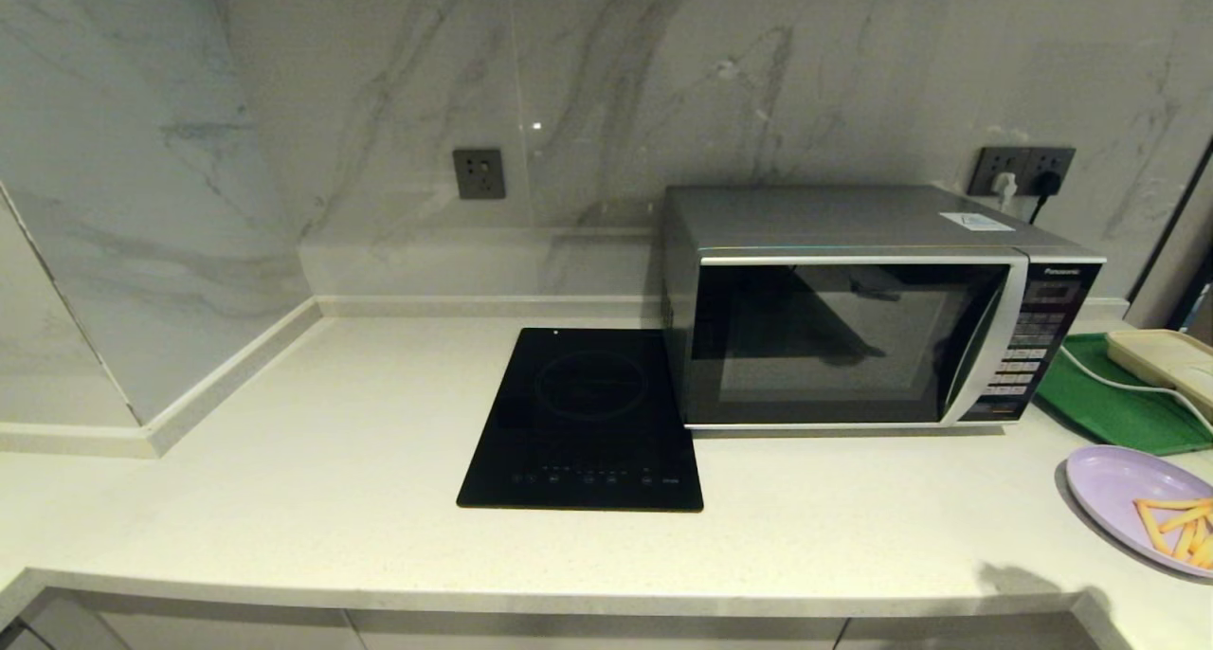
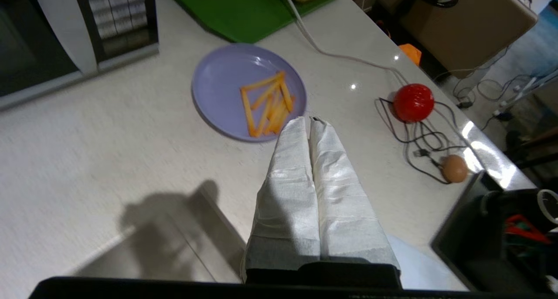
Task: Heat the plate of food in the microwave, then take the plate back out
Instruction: Open the microwave oven
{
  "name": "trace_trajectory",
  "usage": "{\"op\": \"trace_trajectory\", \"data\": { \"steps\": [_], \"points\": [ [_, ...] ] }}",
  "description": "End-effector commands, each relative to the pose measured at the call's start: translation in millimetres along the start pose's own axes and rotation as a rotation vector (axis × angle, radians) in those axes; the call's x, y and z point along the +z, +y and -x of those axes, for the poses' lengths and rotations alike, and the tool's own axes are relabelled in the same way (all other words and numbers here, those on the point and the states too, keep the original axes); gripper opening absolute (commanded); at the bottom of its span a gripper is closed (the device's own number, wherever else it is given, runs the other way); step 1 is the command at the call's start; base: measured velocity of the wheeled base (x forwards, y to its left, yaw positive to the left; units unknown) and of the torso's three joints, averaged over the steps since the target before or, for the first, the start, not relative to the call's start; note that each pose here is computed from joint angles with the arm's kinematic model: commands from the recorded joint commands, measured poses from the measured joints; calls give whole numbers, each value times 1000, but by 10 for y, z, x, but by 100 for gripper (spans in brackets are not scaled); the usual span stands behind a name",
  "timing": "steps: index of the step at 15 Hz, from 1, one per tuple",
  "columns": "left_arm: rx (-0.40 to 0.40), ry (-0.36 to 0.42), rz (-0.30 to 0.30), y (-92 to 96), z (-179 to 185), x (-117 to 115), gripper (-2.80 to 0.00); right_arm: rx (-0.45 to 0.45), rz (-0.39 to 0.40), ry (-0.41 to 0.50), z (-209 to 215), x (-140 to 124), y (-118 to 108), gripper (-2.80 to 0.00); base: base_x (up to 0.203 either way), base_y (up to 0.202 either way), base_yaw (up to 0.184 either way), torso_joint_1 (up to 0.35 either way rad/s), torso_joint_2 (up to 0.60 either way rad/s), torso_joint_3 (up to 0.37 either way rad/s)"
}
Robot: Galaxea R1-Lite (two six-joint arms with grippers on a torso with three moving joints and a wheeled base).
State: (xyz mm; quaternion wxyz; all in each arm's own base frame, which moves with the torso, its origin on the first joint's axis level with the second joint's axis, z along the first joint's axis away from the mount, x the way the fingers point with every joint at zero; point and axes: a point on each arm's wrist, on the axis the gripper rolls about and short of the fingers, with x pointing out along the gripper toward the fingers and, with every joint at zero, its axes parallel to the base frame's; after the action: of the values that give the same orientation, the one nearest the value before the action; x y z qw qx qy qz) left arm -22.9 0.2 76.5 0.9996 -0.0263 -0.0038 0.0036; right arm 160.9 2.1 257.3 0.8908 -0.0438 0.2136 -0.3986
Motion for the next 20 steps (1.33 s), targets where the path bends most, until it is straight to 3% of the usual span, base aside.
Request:
{"op": "trace_trajectory", "data": {
  "steps": [1,3,4,10,16,20],
  "points": [
    [0,0,1,0,0,0,-280,63,14,-39,-94,-113,461,-280,0,0,0,0,0,0],
    [0,0,1,0,0,0,-280,90,50,-42,-80,-296,695,-280,0,0,0,0,0,0],
    [0,0,1,0,0,0,-280,81,38,-27,-128,-350,786,0,0,0,0,0,0,0],
    [2,0,1,0,0,0,-280,6,-95,55,-411,-558,1261,0,0,0,0,0,0,0],
    [0,0,1,0,0,0,-280,-14,-270,68,-653,-454,1917,0,0,0,0,0,0,0],
    [0,0,1,0,0,0,-280,-168,-275,-64,-825,-540,2170,0,0,0,0,0,0,0]
  ]
}}
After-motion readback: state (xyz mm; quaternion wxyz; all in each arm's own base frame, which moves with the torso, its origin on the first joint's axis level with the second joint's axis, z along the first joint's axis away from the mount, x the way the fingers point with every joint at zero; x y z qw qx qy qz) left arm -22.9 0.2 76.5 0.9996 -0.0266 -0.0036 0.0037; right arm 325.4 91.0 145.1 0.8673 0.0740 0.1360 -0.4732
